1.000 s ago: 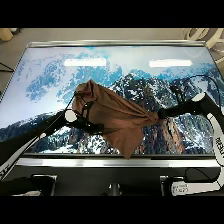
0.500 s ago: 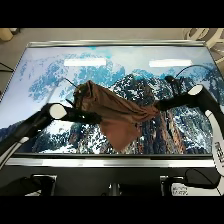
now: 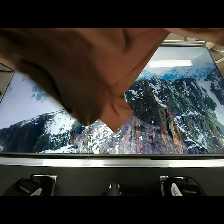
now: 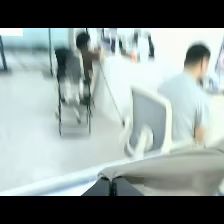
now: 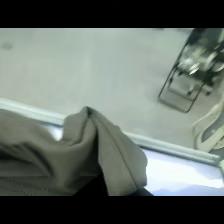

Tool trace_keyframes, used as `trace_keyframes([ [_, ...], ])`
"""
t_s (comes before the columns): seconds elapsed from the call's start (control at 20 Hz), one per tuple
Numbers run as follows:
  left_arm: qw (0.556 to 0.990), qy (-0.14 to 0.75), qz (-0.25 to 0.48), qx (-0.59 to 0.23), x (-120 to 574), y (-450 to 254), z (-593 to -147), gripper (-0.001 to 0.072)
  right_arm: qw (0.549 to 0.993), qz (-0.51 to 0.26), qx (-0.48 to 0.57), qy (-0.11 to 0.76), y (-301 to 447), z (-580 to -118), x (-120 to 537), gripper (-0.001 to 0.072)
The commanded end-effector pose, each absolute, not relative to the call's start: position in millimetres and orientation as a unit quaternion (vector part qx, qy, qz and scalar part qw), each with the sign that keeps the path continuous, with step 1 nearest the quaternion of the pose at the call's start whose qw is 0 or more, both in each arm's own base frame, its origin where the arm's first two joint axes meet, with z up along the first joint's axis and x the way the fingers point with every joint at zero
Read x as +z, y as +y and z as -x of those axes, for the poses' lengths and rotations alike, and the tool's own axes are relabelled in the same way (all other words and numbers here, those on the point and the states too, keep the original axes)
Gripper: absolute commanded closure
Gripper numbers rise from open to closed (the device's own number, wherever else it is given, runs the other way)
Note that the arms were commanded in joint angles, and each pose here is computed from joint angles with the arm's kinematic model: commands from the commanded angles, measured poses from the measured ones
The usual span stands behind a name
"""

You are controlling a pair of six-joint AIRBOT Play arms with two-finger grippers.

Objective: Fold the shirts.

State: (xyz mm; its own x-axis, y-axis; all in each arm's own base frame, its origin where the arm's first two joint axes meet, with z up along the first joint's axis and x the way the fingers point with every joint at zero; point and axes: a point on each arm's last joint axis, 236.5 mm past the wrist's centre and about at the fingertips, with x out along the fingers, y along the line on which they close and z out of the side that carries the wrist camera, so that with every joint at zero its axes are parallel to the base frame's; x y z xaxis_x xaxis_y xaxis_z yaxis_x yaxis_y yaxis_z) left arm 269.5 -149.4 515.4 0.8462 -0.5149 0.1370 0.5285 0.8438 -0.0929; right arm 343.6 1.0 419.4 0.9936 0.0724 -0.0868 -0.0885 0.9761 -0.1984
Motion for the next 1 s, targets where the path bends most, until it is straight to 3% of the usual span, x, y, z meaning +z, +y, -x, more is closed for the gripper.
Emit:
trace_keyframes([
  [0.0,0.952,-0.084,0.086,-0.28,545.4,-136.1,-231.6,0.0687,0.998,0.069,0.001,0.007,-5.6,-275.7,452.4,0.0692],
  [0.3,0.955,-0.014,0.071,-0.287,505.7,-148.3,-248.7,0.0686,0.997,0.077,0.003,0.029,-3.7,-263.4,442.7,0.0692],
  [0.55,0.961,0.091,0.021,-0.259,448.4,-144.0,-269.1,0.0687,0.982,0.148,-0.017,0.118,-22.0,-268.7,401.8,0.0692],
  [0.8,0.961,0.016,0.036,-0.273,483.6,-152.2,-274.3,0.0686,0.983,0.171,-0.024,0.058,-20.5,-265.6,431.1,0.0692],
  [0.95,0.951,0.028,0.044,-0.304,480.7,-164.9,-263.8,0.0687,0.986,0.162,-0.028,0.038,-19.1,-256.1,441.1,0.0692],
])
